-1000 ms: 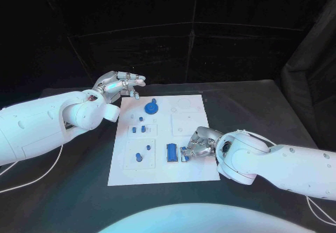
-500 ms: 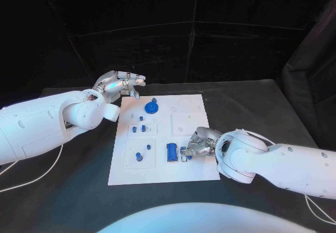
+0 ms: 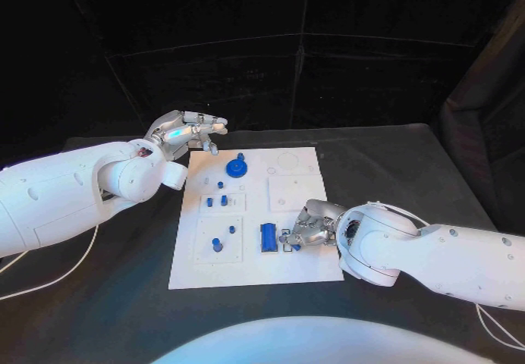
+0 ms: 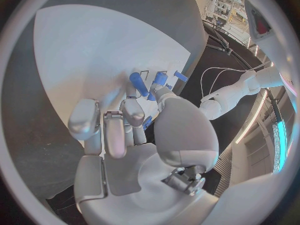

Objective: Assemble the parts on the task board

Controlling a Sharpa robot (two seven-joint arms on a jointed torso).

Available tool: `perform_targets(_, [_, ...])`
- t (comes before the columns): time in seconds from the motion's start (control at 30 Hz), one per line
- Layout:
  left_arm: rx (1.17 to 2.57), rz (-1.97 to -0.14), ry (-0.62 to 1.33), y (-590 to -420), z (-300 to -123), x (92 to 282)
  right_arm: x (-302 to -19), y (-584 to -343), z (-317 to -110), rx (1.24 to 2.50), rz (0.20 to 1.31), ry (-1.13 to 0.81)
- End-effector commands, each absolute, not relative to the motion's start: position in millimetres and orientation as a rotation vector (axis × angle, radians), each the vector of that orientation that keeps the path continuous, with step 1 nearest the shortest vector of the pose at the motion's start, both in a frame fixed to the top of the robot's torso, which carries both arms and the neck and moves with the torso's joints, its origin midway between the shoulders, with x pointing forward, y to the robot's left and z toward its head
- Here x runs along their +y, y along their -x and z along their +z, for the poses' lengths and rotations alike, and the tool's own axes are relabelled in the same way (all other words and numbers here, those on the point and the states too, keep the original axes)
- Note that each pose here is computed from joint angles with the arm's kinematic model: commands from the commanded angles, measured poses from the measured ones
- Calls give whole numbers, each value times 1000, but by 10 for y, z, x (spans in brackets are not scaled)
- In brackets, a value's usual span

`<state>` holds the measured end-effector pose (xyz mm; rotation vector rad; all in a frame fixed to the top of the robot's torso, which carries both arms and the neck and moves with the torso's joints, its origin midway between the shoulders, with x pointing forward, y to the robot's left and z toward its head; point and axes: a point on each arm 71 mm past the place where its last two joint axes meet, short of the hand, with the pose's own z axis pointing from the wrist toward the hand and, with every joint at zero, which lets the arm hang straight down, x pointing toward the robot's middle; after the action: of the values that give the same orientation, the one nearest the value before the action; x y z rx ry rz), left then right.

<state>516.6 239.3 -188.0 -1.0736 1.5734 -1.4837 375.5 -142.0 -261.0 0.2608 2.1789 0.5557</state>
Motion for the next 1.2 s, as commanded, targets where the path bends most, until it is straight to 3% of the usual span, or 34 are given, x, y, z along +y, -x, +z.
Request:
perform_targets(0.03, [1581,-1497,1063,-5163,-1869,2380,-1408,-3749,-2597,2178,571,-255])
perform_targets(1.2, [1589,-1491,1060,-5159,-1871,2385,-1397,-3769,-2588,2152,564,-233])
